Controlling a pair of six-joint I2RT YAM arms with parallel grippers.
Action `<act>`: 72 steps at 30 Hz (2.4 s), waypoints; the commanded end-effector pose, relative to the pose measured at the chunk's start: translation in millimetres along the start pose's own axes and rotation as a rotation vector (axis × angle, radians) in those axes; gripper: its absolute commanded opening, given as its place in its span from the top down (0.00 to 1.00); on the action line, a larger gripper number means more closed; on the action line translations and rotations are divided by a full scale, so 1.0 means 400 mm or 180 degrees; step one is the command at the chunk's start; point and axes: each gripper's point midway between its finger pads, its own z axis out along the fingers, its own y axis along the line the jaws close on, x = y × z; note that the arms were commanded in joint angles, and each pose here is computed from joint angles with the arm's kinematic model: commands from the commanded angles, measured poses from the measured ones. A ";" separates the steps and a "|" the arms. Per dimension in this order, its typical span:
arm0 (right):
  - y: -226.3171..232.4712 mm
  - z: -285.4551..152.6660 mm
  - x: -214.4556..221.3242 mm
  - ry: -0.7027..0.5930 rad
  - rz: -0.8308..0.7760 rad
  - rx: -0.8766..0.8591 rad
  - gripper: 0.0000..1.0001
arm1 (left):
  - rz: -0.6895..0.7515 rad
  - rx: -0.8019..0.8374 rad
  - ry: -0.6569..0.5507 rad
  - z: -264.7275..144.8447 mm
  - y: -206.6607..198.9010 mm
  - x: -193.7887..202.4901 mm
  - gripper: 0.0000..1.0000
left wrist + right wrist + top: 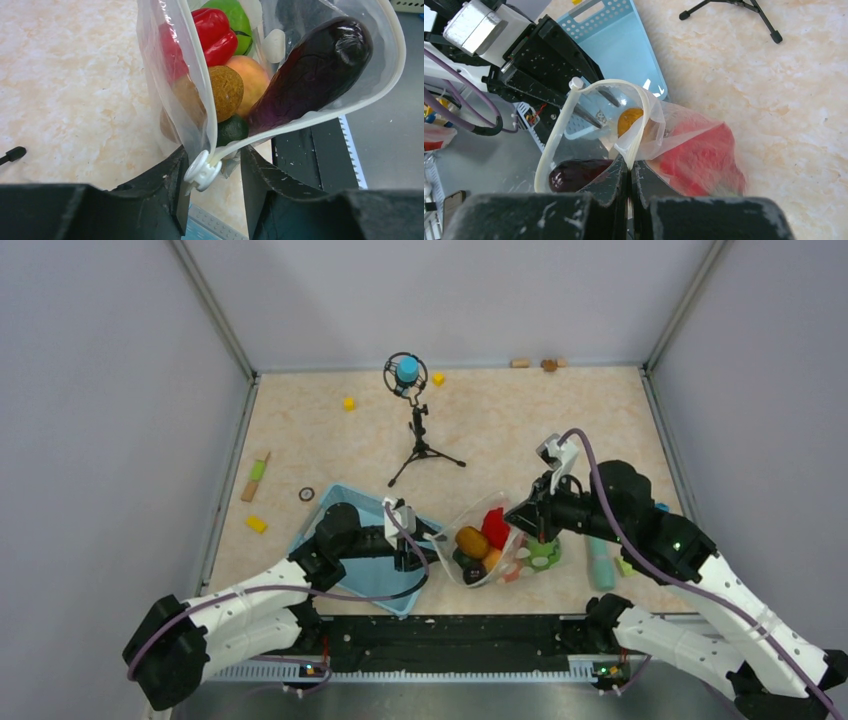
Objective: Place the food in the zip-top bag and seal the zipper
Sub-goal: Zip the zipper food storage bag at the center of the board.
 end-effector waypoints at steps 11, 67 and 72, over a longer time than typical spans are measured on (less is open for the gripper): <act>-0.100 0.033 0.009 -0.0186 0.0206 0.0624 1.00 | 0.0133 0.0306 -0.0319 0.010 -0.034 -0.086 1.00; 0.043 0.200 0.094 0.0501 -0.0830 -0.0440 0.98 | -0.0659 0.0034 -0.0173 0.045 0.002 -0.114 0.96; 0.054 0.175 0.079 0.0220 -0.0763 -0.0492 1.00 | -0.0687 -0.0354 -0.0360 0.009 0.026 -0.104 0.45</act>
